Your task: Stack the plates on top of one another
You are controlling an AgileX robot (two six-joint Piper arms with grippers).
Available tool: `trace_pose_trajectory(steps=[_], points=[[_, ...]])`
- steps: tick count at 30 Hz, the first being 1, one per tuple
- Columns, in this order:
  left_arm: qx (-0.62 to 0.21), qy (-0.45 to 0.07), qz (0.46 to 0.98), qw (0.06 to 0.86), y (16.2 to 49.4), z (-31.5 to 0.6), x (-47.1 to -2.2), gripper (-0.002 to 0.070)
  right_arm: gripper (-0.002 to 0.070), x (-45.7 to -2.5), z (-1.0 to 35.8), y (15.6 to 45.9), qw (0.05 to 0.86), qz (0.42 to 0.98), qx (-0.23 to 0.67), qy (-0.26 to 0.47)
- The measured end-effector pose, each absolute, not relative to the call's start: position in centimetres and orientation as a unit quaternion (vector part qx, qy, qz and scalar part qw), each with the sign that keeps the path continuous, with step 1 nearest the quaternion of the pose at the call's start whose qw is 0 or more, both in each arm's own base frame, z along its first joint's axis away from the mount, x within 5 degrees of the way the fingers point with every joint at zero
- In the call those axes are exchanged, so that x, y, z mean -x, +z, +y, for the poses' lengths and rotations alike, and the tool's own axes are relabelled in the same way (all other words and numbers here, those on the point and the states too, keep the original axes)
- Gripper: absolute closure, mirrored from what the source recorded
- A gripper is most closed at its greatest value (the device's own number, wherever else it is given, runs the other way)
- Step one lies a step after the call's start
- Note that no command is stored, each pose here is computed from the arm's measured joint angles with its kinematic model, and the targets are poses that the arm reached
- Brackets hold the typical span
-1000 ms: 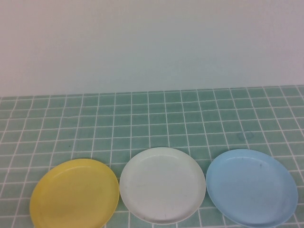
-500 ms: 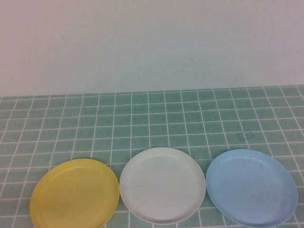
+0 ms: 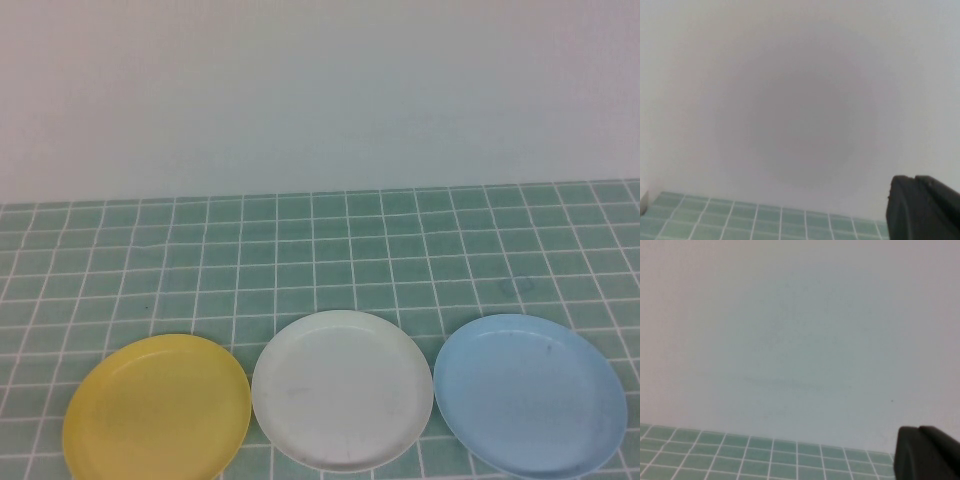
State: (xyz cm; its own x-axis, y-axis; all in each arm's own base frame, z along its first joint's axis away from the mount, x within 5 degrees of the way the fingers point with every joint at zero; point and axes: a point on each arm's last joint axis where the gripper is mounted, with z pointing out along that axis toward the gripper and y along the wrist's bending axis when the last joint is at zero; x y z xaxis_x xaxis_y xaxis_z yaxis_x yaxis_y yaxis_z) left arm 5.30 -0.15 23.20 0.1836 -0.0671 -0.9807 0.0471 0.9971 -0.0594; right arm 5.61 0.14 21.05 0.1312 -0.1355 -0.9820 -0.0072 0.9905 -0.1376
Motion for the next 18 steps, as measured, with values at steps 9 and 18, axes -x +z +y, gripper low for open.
trace_pose_trajectory(steps=[9, 18], points=[[0.011, -0.042, 0.601, 0.798, 26.1, -0.1, -4.5, 0.0676, 0.0678, -5.2, 0.1, 23.3, 0.774, 0.63, 0.051, -0.043], [0.023, -0.038, 0.542, 0.839, 27.5, 0.2, -4.1, 0.0676, 0.0678, -4.9, 0.1, 24.5, 0.785, 0.615, 0.05, -0.044]])
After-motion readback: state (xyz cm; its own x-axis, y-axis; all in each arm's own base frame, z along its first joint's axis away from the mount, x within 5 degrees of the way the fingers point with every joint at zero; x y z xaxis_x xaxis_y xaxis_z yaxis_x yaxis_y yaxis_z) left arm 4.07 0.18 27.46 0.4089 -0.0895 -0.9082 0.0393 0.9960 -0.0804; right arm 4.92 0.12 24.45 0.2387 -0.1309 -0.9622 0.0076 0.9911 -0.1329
